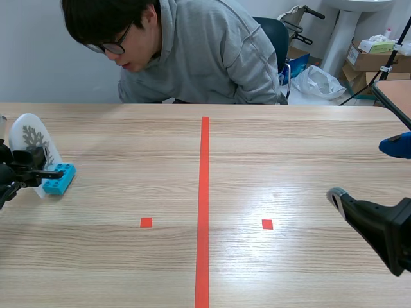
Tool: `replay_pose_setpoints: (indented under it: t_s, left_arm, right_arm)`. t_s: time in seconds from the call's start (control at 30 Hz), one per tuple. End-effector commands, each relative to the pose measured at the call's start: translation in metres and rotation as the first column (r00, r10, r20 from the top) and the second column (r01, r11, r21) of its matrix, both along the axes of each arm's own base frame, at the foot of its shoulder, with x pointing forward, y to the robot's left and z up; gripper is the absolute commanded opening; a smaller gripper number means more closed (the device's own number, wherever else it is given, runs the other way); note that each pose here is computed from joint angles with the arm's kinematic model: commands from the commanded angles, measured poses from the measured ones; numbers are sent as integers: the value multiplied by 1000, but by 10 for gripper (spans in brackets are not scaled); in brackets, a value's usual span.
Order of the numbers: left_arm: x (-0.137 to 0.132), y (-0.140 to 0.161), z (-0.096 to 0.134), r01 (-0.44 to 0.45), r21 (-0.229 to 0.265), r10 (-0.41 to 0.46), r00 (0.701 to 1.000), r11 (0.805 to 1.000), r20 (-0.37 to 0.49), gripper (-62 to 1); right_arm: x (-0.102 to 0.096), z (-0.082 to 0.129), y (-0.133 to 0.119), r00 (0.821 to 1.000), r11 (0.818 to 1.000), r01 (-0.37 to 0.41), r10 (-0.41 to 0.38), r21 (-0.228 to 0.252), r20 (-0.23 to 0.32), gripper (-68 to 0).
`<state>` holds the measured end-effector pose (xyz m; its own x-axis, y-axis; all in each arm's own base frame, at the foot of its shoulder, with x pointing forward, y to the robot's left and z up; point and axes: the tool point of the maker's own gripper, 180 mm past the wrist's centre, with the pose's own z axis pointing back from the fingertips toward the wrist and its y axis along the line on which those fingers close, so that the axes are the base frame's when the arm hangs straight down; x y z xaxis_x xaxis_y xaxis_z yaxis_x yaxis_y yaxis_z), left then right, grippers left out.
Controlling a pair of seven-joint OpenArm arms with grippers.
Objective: Do the leaf sorting experiment
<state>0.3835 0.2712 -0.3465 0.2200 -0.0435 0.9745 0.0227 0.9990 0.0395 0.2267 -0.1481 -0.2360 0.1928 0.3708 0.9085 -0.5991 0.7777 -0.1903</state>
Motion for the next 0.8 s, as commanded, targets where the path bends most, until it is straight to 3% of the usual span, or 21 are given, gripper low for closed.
replay_pose_setpoints:
  t_s: [0.0,0.27,0.33,0.47,0.53,0.77]
  left_arm:
    - [10,0,15,-5,-5,5,999,1000,53,-567]
    - [7,-8,6,0,24,-1,999,1000,52,-554]
    - [7,-6,6,-10,40,8,998,999,54,-487]
    - [7,-9,6,0,41,-2,998,999,55,-241]
    - [7,-12,5,6,42,-8,998,999,55,-156]
    - [7,-16,4,16,36,-17,998,999,52,-45]
  right_arm:
    - [2,5,3,1000,1000,-4,4,22,19,-71]
    - [3,6,2,1000,1000,-4,4,21,21,-71]
    - [3,6,2,1000,1000,-4,4,21,21,-71]
    - [3,6,2,1000,1000,-4,4,21,21,-71]
    - [3,6,2,1000,1000,-4,4,21,21,-71]
    - [3,6,2,1000,1000,-4,4,21,21,-71]
